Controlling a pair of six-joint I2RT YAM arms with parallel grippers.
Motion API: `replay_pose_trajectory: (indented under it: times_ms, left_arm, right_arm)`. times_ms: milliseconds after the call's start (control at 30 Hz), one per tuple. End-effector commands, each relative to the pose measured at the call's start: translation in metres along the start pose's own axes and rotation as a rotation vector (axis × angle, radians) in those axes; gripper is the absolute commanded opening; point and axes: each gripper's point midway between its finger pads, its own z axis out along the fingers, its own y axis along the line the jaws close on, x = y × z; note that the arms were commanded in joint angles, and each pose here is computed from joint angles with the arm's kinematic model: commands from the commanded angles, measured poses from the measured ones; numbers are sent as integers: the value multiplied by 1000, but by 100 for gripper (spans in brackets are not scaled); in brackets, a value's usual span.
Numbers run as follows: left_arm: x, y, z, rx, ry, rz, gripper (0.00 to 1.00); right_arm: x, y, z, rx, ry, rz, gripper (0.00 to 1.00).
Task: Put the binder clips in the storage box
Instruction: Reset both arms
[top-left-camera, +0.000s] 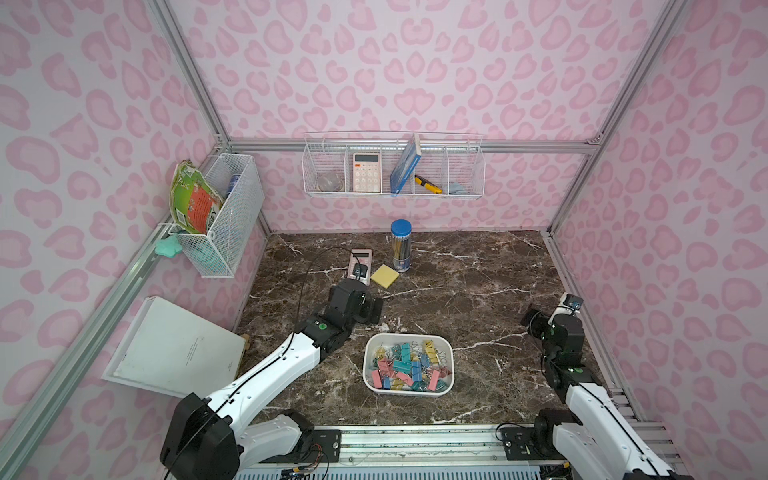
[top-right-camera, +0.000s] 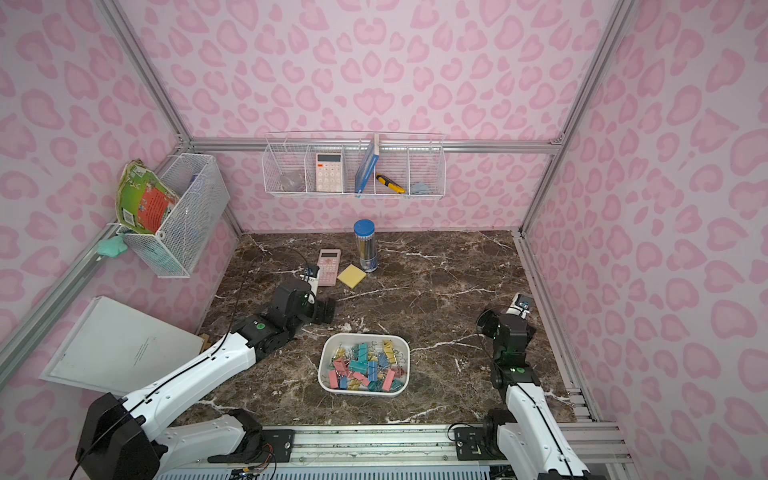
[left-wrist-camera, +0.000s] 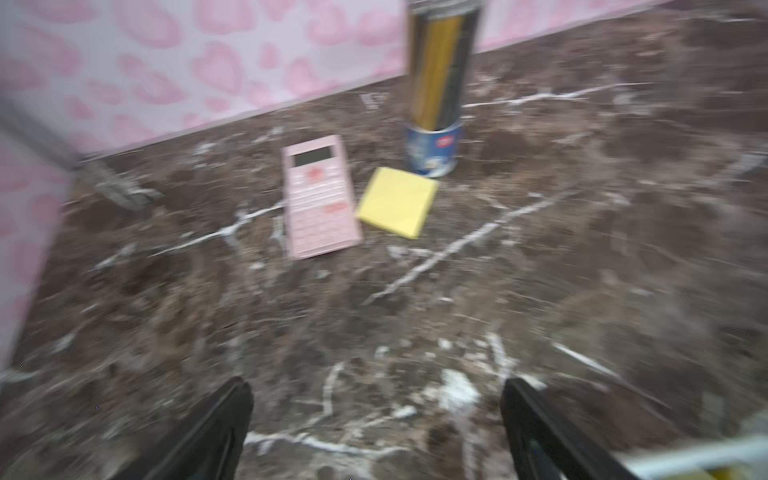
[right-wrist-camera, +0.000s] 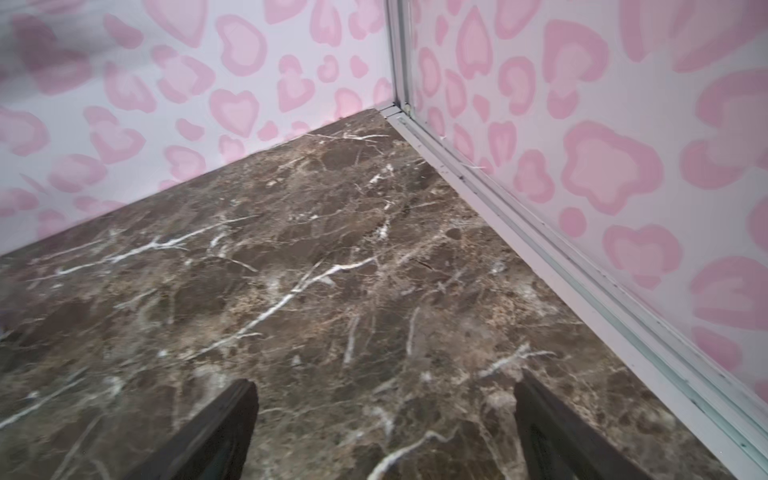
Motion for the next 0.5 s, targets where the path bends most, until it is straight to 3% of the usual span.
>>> replay_pose_trajectory:
  times_ms: [0, 67, 167, 333, 467]
  left_arm:
    - [0, 80, 0, -383, -67, -111, 98]
    - [18, 102, 5, -451, -42, -131, 98]
    - [34, 121, 15, -448, -77, -175, 98]
    - [51, 132, 30, -297, -183, -208, 98]
    - [63, 136, 49, -217, -223, -246, 98]
  right_arm:
    - [-42, -6, 0, 35, -237, 11, 98]
    - [-40, 4, 13, 2, -234, -64, 98]
    - [-36, 15, 38, -13, -211, -97, 98]
    - [-26, 33, 60, -81, -252, -175, 98]
    - [-20, 41, 43, -157, -342, -200, 99]
